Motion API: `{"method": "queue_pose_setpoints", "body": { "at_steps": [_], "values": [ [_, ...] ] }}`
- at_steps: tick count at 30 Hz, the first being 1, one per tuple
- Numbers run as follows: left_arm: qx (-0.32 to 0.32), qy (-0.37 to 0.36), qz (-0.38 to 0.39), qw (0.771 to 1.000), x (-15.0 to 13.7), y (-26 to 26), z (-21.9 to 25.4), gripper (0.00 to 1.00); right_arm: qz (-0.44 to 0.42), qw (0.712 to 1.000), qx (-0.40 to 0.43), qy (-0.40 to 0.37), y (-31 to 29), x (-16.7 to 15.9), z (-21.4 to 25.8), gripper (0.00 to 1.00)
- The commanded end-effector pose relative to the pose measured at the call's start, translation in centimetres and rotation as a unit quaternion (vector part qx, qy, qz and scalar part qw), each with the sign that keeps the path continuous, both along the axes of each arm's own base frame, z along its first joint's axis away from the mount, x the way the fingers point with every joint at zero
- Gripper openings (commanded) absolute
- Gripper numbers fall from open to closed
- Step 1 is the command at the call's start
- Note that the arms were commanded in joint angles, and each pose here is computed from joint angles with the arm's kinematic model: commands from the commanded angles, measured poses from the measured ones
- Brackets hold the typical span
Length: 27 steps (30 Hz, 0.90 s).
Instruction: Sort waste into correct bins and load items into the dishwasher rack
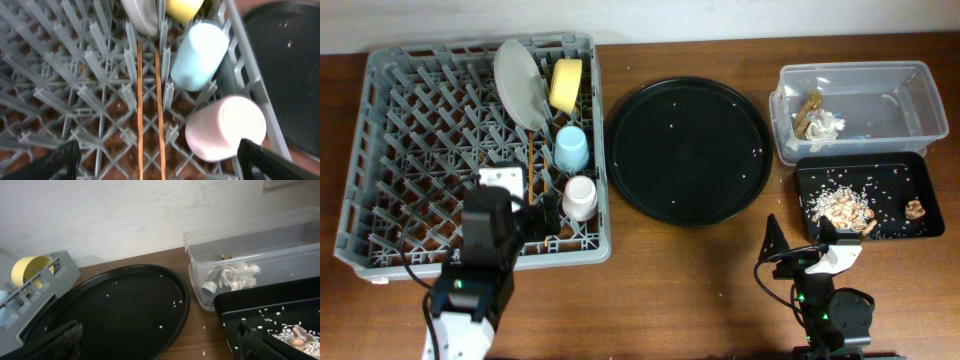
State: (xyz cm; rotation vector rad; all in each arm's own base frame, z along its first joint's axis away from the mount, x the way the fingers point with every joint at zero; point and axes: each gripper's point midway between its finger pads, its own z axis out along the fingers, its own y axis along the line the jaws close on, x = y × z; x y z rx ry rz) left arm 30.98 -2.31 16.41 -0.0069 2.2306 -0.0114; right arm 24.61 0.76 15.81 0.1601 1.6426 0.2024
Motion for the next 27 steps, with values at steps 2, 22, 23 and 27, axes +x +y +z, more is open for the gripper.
{"method": "queue_pose_setpoints", "body": {
  "at_steps": [2,22,23,27],
  "values": [
    [0.055,-0.040,-0.035,0.997,-2.6,0.6,-3.5,1.00,-0.003,1.000,-0.001,0.002,-0.1,0.0,-0.3,0.98],
    [0.088,-0.226,-0.038,0.970,-6.0,1.5,-3.6,1.00,-0.003,1.000,-0.001,0.002,-0.1,0.0,-0.3,0.98],
    [0.088,-0.241,-0.031,0.966,-6.1,1.8,-2.9,0.99,-0.003,1.000,-0.001,0.002,-0.1,0.0,-0.3,0.98],
    [0.085,-0.286,-0.023,0.954,-6.4,2.1,-0.8,0.99,-0.003,1.000,-0.001,0.002,-0.1,0.0,-0.3,0.98]
  ]
}}
